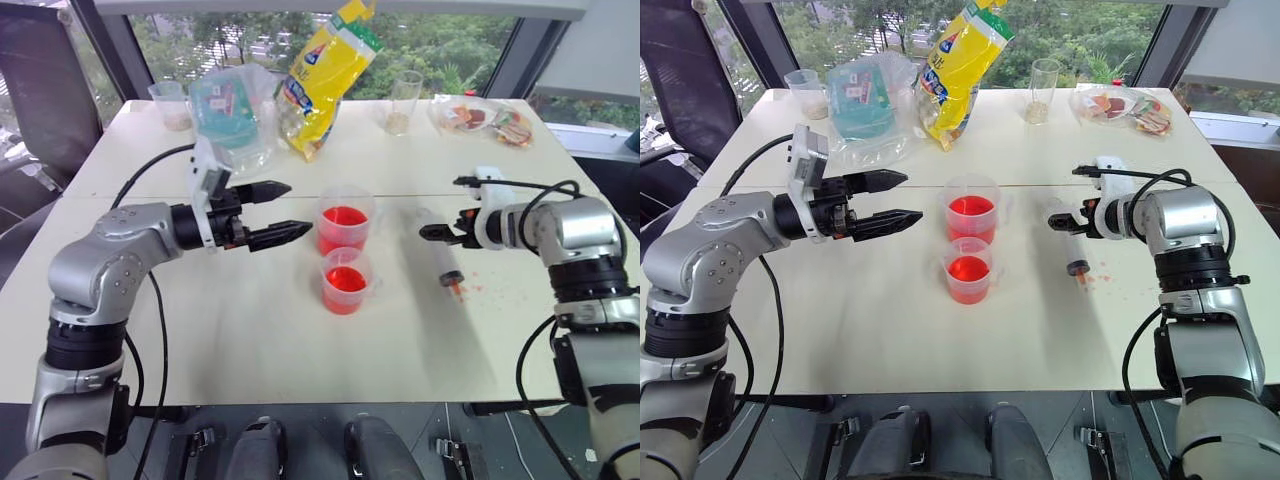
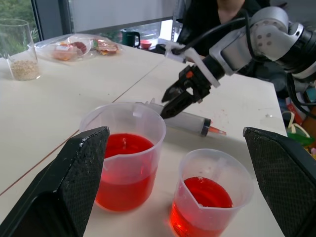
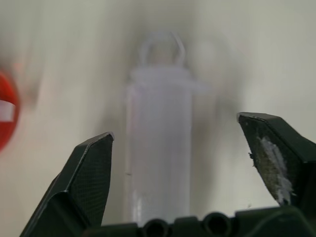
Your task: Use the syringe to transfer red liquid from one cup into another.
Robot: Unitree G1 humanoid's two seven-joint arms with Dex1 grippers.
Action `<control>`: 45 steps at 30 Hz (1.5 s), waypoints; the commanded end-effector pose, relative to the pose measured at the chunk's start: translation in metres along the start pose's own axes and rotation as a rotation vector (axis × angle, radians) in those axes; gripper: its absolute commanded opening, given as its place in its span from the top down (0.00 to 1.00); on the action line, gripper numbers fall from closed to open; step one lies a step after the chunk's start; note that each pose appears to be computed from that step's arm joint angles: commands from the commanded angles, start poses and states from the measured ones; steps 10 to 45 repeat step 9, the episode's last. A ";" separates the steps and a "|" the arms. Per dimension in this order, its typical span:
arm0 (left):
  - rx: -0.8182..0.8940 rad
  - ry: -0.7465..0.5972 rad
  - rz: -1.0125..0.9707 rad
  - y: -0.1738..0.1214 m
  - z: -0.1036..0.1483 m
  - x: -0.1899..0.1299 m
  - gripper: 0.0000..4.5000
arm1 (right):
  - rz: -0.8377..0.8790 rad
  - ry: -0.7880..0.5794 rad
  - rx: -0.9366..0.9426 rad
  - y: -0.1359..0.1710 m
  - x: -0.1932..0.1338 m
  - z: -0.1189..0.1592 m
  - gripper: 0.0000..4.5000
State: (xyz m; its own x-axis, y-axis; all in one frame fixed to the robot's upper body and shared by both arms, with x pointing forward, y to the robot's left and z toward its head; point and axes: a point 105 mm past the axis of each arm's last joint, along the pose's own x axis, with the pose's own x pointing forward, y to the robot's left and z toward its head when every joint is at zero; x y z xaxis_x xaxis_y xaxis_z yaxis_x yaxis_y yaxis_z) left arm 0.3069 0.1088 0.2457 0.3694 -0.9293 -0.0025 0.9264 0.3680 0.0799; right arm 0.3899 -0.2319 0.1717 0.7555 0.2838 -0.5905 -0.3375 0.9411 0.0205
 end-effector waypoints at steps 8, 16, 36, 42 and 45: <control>0.033 0.041 -0.016 -0.005 0.004 -0.014 0.00 | 0.430 -0.301 -0.468 0.071 -0.104 0.043 0.01; 0.031 0.043 -0.013 -0.005 0.004 -0.016 0.00 | 0.443 -0.301 -0.484 0.072 -0.109 0.042 0.01; 0.031 0.043 -0.013 -0.005 0.004 -0.016 0.00 | 0.443 -0.301 -0.484 0.072 -0.109 0.042 0.01; 0.031 0.043 -0.013 -0.005 0.004 -0.016 0.00 | 0.443 -0.301 -0.484 0.072 -0.109 0.042 0.01; 0.031 0.043 -0.013 -0.005 0.004 -0.016 0.00 | 0.443 -0.301 -0.484 0.072 -0.109 0.042 0.01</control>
